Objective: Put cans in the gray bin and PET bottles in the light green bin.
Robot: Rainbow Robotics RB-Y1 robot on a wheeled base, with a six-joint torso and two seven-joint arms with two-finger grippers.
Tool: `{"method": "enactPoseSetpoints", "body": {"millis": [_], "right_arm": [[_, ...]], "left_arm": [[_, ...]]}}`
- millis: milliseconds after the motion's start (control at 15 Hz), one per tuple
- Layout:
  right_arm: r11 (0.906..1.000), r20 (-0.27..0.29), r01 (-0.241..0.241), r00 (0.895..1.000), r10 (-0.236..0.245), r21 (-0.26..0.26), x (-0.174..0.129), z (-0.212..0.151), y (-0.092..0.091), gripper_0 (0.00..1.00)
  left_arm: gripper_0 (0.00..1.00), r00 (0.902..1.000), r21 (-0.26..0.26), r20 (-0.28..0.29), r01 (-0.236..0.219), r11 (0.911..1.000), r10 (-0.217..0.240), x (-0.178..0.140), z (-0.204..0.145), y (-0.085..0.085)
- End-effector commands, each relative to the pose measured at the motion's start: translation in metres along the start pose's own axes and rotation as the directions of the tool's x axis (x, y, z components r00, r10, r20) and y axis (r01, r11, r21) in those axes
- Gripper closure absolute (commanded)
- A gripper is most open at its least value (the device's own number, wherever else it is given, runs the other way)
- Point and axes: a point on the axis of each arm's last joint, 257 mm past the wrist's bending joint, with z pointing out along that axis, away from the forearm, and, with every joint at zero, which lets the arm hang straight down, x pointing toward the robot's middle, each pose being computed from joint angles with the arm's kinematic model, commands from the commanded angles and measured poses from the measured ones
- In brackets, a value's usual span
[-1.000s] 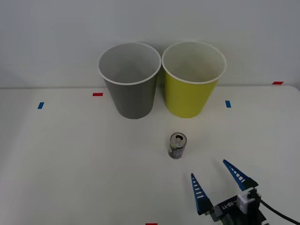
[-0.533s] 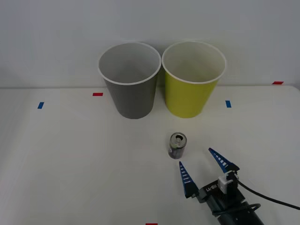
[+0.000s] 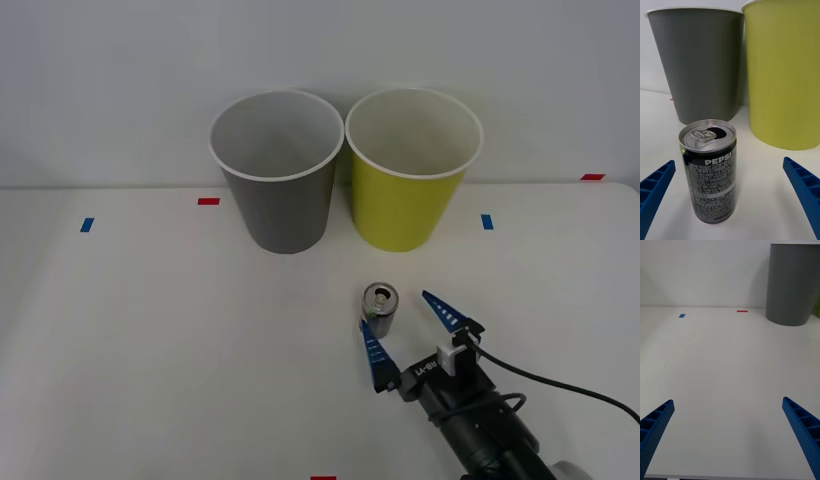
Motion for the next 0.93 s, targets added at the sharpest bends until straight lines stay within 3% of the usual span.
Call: {"method": "enactPoseSetpoints", "body": {"millis": [67,933], "right_arm": [[1.0,-0.002,-0.002,1.0,0.002,0.0,-0.002,0.008,0.001,0.0],[0.9998,-0.055,-0.016,0.998,0.015,-0.015,0.003,0.029,0.011,0.0]], "left_arm": [[0.0,1.0,0.0,0.0,0.0,1.0,0.0,0.0,0.0,0.0],[0.0,1.0,0.0,0.0,0.0,1.0,0.0,0.0,0.0,0.0]]}}
